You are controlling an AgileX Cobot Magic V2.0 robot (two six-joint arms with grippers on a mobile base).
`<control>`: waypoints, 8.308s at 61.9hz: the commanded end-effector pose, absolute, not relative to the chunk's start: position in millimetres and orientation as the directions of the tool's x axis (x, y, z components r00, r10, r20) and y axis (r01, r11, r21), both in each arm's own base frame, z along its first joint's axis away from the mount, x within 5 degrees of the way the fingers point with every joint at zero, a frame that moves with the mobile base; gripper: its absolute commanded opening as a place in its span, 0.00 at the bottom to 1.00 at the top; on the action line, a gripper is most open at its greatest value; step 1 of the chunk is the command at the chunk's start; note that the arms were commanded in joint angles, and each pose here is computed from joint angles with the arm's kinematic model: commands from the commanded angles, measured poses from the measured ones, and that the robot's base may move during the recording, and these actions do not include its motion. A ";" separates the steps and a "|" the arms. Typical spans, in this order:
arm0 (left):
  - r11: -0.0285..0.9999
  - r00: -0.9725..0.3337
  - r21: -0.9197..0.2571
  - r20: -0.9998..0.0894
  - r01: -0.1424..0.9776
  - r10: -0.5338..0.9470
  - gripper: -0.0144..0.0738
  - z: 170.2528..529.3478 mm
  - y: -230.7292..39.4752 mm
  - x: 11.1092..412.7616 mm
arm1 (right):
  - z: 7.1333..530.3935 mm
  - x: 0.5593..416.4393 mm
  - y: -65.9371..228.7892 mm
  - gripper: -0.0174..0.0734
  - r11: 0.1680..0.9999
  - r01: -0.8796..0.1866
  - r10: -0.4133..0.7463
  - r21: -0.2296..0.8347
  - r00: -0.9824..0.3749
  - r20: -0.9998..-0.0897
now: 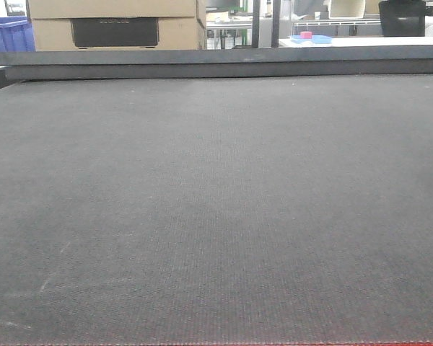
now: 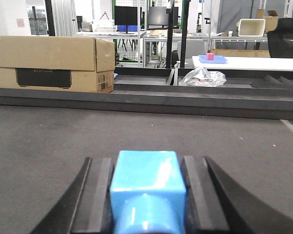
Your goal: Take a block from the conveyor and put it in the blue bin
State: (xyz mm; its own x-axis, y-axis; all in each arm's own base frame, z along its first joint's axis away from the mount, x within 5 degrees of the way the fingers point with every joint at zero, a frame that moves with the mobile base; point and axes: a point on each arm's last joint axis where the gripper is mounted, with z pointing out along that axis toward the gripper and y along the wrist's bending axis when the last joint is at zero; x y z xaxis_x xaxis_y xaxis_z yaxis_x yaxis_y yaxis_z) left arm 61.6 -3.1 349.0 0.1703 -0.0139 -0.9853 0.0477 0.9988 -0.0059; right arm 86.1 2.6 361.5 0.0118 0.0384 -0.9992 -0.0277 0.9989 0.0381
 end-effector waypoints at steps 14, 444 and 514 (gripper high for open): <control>0.999 0.193 -0.004 -0.981 0.044 -0.012 0.04 351.0 -2.8 60.3 | 363.9 85.0 2.3 0.01 0.999 -0.025 0.037 0.036 0.041 -0.998; 0.999 0.239 -0.003 -0.971 0.041 -0.013 0.04 353.5 -2.3 49.0 | 363.9 85.0 2.3 0.01 0.999 -0.025 0.037 0.036 0.041 -0.998; 0.999 0.239 -0.003 -0.971 0.041 -0.013 0.04 353.5 -2.3 49.0 | 363.9 85.0 2.3 0.01 0.999 -0.025 0.037 0.036 0.041 -0.998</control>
State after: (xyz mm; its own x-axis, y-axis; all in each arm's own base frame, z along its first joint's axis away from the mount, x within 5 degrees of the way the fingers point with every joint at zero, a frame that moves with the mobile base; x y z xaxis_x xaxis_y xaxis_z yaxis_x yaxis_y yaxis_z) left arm 50.6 -2.6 351.7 0.2181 -0.0152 -0.9758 0.0455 0.9990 -0.0054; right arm 85.4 2.7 361.7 0.0147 0.0382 -0.9992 -0.0283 0.9989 0.0378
